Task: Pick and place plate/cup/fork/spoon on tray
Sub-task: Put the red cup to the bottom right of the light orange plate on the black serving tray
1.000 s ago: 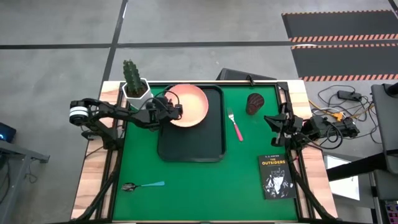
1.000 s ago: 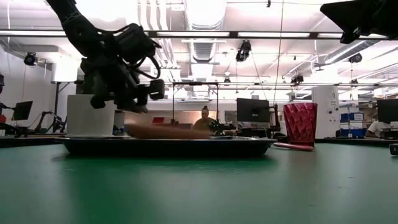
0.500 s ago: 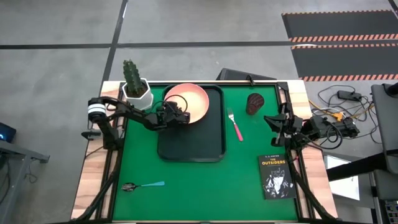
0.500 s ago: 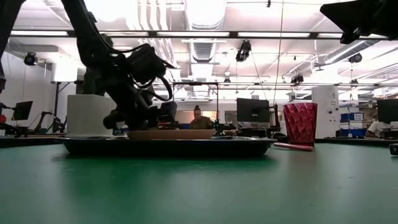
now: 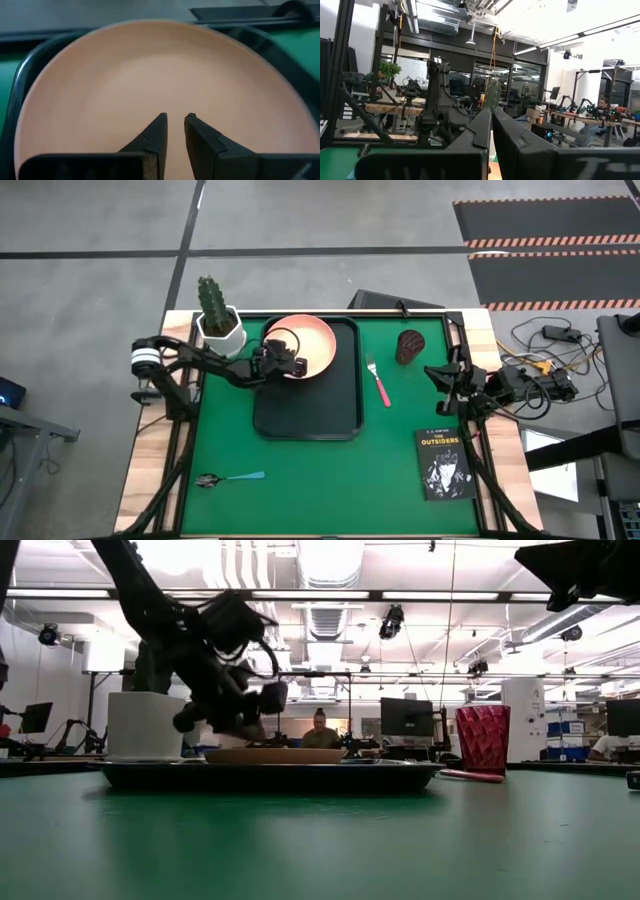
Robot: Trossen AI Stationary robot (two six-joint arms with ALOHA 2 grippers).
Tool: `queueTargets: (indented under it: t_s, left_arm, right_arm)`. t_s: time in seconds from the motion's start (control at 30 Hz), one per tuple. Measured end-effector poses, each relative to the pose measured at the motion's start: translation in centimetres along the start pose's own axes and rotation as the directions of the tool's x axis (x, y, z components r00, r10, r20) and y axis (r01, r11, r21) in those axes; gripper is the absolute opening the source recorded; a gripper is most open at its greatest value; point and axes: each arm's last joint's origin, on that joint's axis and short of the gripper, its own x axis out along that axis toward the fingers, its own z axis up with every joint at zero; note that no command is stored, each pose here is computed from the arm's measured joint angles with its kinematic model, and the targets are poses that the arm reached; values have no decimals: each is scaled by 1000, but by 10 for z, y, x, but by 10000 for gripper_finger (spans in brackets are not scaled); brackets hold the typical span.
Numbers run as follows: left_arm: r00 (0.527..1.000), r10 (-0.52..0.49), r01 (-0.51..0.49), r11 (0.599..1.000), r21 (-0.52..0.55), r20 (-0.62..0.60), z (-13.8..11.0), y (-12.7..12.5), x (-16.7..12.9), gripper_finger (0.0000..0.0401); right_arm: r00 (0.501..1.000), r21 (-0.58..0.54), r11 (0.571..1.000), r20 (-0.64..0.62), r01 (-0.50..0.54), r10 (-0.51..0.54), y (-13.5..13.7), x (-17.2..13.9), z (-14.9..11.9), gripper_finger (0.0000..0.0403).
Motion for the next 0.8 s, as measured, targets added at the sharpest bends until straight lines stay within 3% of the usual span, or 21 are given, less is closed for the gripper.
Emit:
queueTargets:
  t_s: [0.27,0.5,0.8]
  left_arm:
    - [981,-181,172,977,125,67,22,-19,-48,47]
    - [927,-359,307,893,330,111,35,-30,-99,47]
    - [868,-455,277,776,567,199,60,-25,-131,47]
  right_arm:
    - [1000,120,993,10,0,-2,0,0,1,9]
    - [1000,238,971,15,-25,22,1,0,1,9]
    - [998,287,956,-4,-54,58,5,6,-2,9]
